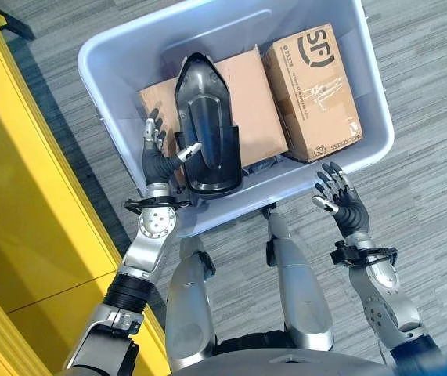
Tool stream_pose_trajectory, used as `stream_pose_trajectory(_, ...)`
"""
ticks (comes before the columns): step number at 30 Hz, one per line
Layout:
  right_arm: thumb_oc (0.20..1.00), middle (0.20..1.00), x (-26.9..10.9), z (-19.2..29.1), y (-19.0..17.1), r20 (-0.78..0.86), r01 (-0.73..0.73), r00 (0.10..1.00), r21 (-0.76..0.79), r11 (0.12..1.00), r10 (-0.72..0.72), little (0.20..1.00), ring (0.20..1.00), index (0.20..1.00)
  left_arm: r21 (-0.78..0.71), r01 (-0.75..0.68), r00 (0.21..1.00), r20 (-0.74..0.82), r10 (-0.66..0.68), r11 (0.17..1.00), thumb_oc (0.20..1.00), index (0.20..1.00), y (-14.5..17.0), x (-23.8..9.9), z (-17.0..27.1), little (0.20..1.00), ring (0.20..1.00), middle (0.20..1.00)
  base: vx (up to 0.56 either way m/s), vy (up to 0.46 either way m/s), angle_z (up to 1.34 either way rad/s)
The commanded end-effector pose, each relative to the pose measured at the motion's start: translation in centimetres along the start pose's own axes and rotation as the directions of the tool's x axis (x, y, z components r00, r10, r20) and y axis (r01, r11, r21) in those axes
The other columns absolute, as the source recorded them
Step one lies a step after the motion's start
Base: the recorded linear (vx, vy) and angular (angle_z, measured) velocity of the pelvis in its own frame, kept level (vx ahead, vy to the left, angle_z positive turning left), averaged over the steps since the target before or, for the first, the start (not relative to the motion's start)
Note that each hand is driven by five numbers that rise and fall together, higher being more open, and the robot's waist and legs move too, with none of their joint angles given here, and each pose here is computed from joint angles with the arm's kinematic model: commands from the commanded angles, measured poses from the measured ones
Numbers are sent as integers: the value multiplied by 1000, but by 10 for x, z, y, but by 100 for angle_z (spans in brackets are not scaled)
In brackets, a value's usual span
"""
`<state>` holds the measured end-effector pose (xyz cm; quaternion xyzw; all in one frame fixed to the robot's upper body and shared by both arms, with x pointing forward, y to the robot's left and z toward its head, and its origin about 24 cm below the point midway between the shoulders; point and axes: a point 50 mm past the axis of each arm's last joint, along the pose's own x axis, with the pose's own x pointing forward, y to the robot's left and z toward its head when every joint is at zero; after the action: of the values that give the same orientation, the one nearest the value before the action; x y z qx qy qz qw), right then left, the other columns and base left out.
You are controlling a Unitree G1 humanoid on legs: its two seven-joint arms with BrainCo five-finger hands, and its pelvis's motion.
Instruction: Move parts from the plastic box to the shelf.
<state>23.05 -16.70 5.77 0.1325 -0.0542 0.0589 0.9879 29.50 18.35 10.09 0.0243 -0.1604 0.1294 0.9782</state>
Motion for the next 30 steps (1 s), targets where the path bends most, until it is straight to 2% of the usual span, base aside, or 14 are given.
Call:
stream_pose_trajectory(1, 1000, 1000, -8, 16, 0, 97, 11, 995, -8, 1000, -10, 1000, 1000, 1000, 70, -63, 996, 67, 58, 996, 1000, 1000, 16, 10, 8, 1000, 1000, 1000, 0, 0, 0)
stream_pose_trajectory(9, 1000, 1000, -7, 15, -1, 94, 22, 995, -9, 1000, -21, 1000, 1000, 1000, 109, -112, 993, -21, 115, 988, 1000, 1000, 26, 6, -13, 1000, 1000, 1000, 0, 0, 0)
stream_pose_trajectory(14, 1000, 1000, -7, 14, 0, 87, 24, 996, -7, 1000, -23, 1000, 1000, 1000, 39, -183, 978, -93, 186, 982, 1000, 1000, 29, 6, -24, 1000, 1000, 1000, 0, 0, 0)
stream_pose_trajectory(21, 1000, 1000, -7, 14, 1, 86, 22, 996, -5, 1000, -21, 1000, 1000, 1000, 77, -201, 971, -117, 209, 977, 1000, 1000, 31, 7, -30, 1000, 1000, 1000, 0, 0, 0)
stream_pose_trajectory(25, 1000, 1000, -7, 10, 4, 71, 10, 997, 19, 1000, -11, 1000, 1000, 1000, 85, -198, 962, -174, 210, 976, 1000, 1000, 20, 19, -40, 1000, 1000, 1000, 0, 0, 0)
stream_pose_trajectory(30, 1000, 1000, -11, 8, 8, 53, -14, 999, 30, 999, 13, 1000, 1000, 1000, 205, -159, 965, -175, 196, 966, 1000, 1000, 9, 43, -38, 1000, 1000, 1000, 0, 0, 0)
